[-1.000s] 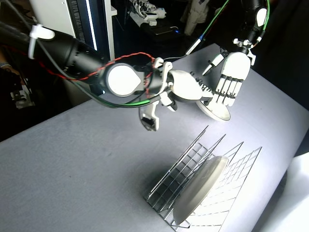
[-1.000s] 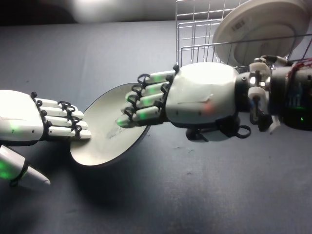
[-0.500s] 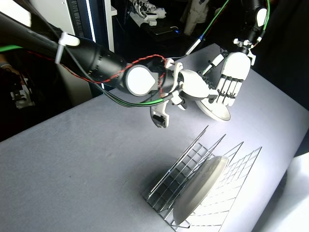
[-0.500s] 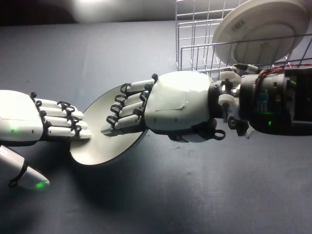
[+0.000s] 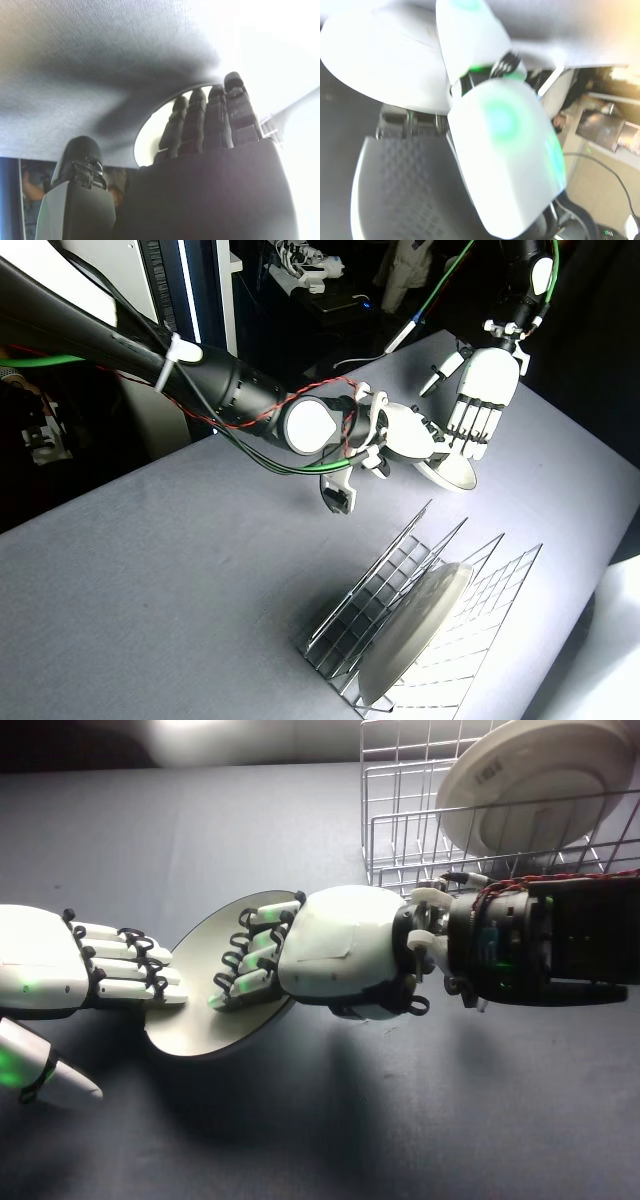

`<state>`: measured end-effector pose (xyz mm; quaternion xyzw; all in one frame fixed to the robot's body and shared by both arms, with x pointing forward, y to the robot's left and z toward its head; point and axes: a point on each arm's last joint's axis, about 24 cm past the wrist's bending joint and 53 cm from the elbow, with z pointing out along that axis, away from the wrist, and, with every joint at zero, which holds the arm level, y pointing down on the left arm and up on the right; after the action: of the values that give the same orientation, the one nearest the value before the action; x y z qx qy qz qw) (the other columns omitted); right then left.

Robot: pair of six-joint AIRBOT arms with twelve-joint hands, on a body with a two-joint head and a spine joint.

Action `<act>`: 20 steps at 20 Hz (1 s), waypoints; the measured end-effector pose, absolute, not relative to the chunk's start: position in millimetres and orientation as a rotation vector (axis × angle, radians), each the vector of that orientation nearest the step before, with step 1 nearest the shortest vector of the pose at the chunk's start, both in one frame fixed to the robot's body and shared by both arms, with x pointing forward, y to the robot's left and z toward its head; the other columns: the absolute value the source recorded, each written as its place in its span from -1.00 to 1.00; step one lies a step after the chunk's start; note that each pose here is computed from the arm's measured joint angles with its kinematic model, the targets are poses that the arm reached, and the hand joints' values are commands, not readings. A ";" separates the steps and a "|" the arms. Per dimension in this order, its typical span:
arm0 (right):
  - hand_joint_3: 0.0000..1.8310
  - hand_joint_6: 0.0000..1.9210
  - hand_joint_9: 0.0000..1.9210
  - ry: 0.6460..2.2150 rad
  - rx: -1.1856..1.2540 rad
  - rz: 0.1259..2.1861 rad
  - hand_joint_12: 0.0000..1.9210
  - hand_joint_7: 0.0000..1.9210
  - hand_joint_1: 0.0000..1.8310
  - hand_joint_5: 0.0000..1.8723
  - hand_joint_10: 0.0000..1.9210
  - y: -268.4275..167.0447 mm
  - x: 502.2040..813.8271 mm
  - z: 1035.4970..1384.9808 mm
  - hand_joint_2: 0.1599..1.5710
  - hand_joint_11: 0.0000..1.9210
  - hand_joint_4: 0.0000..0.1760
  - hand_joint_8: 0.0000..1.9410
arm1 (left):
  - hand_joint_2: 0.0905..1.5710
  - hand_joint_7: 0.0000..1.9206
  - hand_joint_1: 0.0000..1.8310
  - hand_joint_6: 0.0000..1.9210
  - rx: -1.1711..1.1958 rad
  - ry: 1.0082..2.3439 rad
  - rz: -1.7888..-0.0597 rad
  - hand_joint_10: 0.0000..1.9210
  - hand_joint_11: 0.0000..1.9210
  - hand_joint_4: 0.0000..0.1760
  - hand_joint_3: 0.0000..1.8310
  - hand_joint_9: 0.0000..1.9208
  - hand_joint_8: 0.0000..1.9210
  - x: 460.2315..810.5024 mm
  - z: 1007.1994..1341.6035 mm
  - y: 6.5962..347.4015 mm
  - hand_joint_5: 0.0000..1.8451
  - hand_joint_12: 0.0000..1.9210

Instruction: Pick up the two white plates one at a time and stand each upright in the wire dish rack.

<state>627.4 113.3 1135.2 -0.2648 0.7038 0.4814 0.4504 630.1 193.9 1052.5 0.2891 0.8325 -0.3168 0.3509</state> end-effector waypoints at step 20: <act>-1.00 -0.01 0.04 1.670 -0.666 1.270 0.54 0.08 0.63 0.01 0.01 133.8 622.5 1150.2 0.30 -0.03 -1.00 -0.34 | 0.45 -0.96 -1.00 -0.99 0.754 2.141 -0.824 -1.00 -0.96 -1.00 -1.00 -0.98 -0.99 630.2 1058.6 192.3 -0.92 -0.97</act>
<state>622.5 133.8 1150.2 -0.2698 0.6763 0.5144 0.4531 630.2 192.3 1058.6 0.2918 0.8288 -0.3189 0.3554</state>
